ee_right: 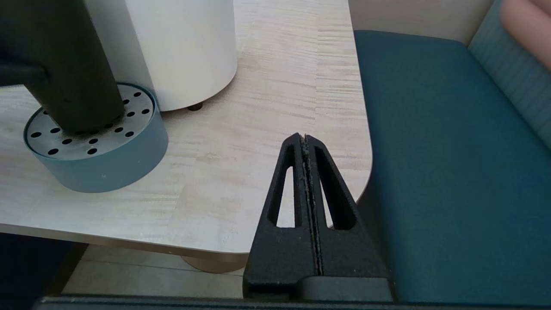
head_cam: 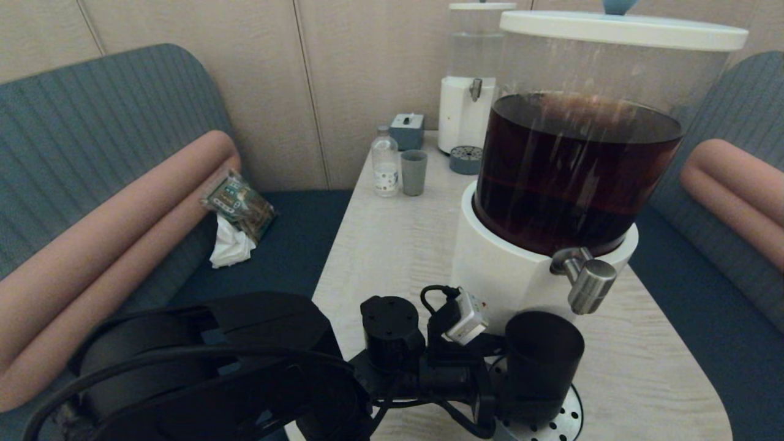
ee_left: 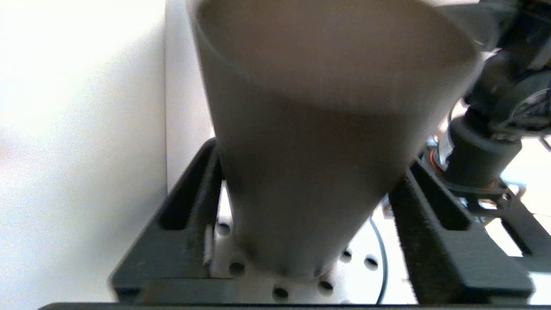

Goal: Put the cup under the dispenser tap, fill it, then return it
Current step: Place it under the water dispenser

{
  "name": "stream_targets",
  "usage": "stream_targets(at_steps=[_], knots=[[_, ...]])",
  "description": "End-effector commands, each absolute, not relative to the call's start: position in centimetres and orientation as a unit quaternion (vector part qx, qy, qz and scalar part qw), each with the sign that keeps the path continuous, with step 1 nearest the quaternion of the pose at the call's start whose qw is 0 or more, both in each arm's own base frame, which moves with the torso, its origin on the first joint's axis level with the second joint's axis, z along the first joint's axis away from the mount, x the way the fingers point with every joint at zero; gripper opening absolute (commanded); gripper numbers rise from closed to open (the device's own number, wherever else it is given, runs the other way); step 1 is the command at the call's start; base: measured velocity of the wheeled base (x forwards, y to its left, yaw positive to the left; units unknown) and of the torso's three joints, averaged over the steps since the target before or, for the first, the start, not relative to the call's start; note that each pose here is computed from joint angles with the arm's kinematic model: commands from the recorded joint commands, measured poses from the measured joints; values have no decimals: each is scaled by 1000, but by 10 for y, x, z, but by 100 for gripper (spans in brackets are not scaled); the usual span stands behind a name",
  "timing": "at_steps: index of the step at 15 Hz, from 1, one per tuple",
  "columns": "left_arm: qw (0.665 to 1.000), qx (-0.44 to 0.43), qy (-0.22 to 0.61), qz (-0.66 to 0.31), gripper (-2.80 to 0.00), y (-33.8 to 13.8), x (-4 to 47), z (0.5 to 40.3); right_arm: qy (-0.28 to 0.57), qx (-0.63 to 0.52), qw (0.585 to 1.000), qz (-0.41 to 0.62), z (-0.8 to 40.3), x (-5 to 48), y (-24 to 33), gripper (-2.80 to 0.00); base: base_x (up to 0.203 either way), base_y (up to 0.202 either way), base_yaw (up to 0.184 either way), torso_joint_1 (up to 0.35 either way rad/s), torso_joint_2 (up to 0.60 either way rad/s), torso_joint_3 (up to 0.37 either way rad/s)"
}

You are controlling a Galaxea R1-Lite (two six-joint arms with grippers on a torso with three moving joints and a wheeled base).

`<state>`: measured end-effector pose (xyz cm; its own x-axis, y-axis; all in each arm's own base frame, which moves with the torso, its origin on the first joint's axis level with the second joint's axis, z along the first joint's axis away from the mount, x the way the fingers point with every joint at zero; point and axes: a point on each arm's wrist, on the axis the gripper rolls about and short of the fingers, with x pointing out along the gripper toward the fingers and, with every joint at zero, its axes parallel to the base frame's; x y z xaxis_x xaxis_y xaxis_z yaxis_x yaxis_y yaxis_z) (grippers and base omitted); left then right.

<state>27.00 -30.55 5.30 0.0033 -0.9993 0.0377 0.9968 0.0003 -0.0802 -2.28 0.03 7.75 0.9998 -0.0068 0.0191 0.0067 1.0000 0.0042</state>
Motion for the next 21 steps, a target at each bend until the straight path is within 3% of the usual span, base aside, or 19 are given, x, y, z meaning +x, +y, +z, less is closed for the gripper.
stream_targets(at_steps=[1, 11, 21], knots=[[705, -42, 7, -708, 0, -306, 270, 55, -7, 2, 1000, -3, 75, -22, 0, -280, 0, 0, 0, 0, 0, 0], [706, -43, 7, -707, 0, -304, 261, 62, -8, 2, 1000, -3, 76, -22, 0, -280, 0, 0, 0, 0, 0, 0], [716, -42, 33, -696, 0, -272, 232, 76, -8, 2, 1000, -3, 76, -22, 0, -280, 0, 0, 0, 0, 0, 0]])
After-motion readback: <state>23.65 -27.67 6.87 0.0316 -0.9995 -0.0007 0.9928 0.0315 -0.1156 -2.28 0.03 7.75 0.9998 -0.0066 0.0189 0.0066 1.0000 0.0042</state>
